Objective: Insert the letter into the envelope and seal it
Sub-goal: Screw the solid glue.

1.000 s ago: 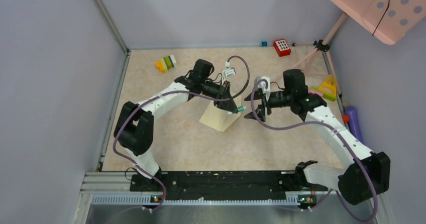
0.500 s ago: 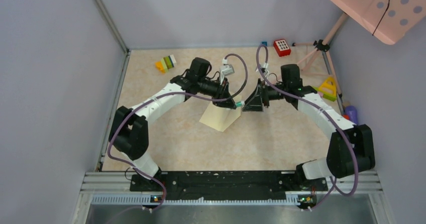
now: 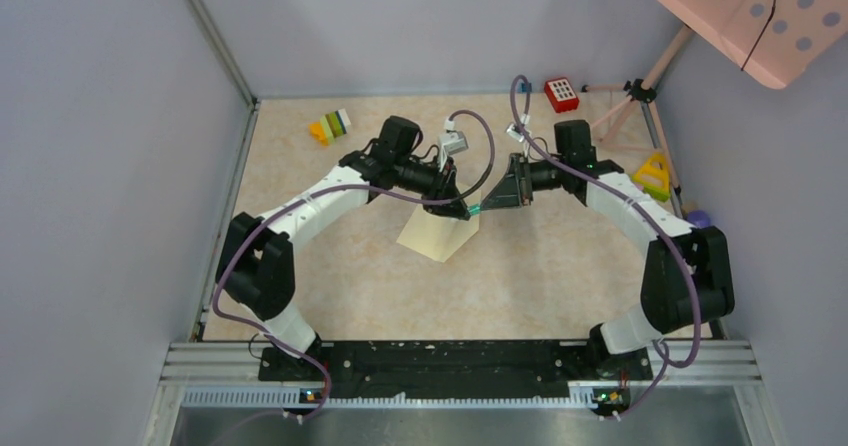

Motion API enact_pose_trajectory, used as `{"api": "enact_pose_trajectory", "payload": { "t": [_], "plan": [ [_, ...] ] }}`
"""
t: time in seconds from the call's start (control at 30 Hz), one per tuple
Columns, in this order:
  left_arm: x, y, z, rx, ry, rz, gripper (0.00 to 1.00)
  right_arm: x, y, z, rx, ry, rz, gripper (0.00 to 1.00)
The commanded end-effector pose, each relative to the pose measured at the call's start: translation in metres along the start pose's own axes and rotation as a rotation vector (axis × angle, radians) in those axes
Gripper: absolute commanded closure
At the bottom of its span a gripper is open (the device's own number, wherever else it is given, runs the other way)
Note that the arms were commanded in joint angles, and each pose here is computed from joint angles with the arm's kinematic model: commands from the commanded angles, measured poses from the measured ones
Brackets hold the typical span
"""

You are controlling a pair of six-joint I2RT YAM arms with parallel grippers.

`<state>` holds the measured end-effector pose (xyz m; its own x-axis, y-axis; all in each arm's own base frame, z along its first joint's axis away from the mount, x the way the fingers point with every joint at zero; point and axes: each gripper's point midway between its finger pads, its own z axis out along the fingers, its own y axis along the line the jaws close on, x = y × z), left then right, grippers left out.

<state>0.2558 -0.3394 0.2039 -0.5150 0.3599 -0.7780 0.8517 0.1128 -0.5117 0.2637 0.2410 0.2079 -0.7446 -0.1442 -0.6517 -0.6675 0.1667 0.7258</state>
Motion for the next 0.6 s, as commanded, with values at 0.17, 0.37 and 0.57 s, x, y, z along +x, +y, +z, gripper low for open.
{"api": "enact_pose_trajectory", "payload": {
  "t": [0.17, 0.37, 0.57],
  "plan": [
    [-0.009, -0.019, 0.0, 0.1, -0.019, 0.002, 0.86, -0.011, 0.023, -0.008, -0.061, 0.005, -0.317, 0.85],
    [-0.008, -0.031, 0.004, 0.272, -0.015, -0.132, 0.86, -0.002, 0.025, -0.014, -0.038, -0.006, -0.646, 0.81],
    [-0.007, -0.041, 0.003, 0.377, -0.01, -0.174, 0.86, 0.009, 0.018, -0.018, 0.037, 0.004, -1.001, 0.8]
  ]
}}
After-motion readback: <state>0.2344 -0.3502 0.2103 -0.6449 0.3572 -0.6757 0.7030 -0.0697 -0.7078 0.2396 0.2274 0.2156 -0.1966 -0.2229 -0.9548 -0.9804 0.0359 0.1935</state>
